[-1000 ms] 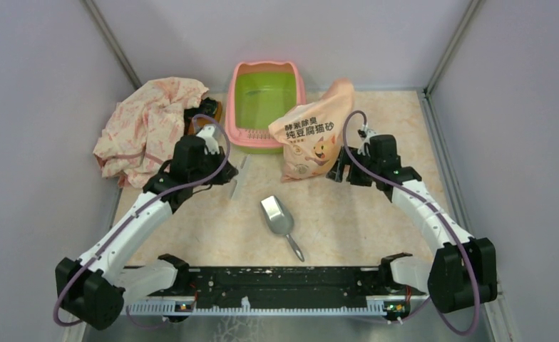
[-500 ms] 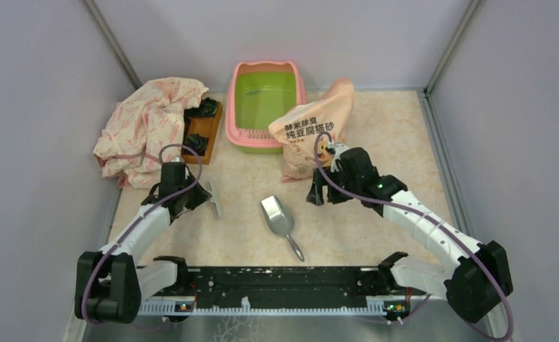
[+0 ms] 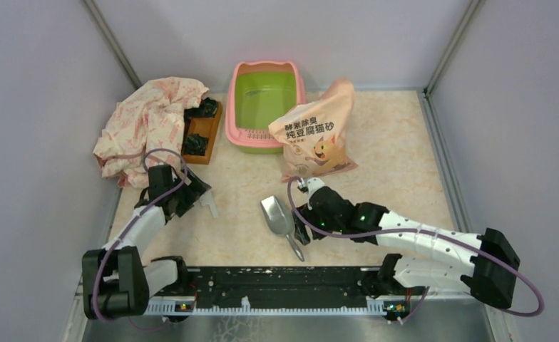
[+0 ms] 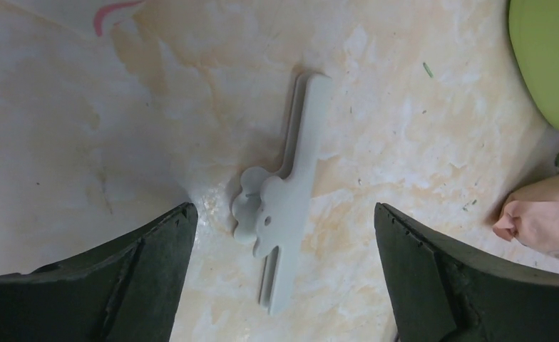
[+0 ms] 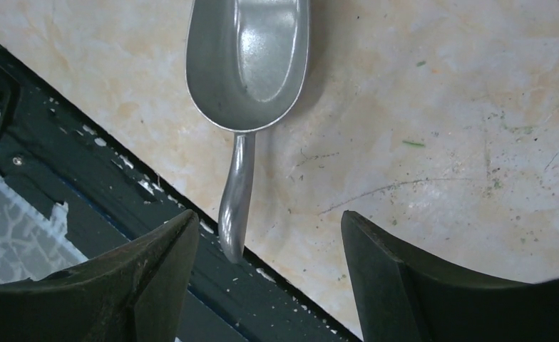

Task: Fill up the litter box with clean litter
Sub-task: Place the clamp at the center of the board, then adjust the spatula at the center of the board.

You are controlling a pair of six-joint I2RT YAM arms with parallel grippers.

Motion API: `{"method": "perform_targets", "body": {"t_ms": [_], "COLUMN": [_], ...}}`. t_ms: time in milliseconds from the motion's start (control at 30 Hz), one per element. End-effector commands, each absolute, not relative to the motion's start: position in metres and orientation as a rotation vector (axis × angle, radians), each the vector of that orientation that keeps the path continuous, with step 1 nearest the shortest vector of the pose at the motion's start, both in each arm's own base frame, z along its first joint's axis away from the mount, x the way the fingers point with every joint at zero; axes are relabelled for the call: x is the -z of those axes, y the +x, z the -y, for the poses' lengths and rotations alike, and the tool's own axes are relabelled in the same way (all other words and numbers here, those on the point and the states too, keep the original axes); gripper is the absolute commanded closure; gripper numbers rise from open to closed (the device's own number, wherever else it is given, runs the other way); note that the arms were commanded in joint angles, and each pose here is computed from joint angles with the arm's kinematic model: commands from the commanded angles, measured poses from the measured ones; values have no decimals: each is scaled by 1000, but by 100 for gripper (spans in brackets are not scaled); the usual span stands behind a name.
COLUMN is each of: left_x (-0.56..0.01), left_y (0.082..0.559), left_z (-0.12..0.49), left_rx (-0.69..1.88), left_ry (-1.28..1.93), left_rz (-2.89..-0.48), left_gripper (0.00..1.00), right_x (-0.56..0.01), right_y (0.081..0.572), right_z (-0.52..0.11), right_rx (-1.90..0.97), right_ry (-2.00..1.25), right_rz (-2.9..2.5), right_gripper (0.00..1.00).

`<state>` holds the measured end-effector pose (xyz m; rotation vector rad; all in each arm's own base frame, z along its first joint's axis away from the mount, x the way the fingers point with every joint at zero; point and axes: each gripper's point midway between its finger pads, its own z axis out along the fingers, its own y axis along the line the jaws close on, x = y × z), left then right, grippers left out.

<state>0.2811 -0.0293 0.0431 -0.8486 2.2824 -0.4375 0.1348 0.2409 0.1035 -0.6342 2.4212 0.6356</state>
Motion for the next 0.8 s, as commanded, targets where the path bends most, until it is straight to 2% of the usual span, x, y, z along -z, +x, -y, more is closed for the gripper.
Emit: {"method": "perform_targets", "body": {"t_ms": [0, 267, 633, 767], "left_x": [-72, -123, -145, -145], "left_y": [286, 290, 288, 286], "left_z": [37, 53, 70, 83], "left_rx": [513, 652, 744, 804], "left_ry": [-820, -703, -561, -506], "left_rz": [-2239, -2142, -2105, -2131], "left_gripper": [1, 1, 1, 1], "right_x": [-103, -84, -63, -62], "right_y": [140, 135, 145, 146], "right_z": [-254, -287, -307, -312], "right_rx": [-567, -518, -423, -419], "right_ry": [-581, -635, -616, -629], "right_rz": [-2365, -2373, -2386, -2391], "right_gripper": [29, 48, 55, 66]}}
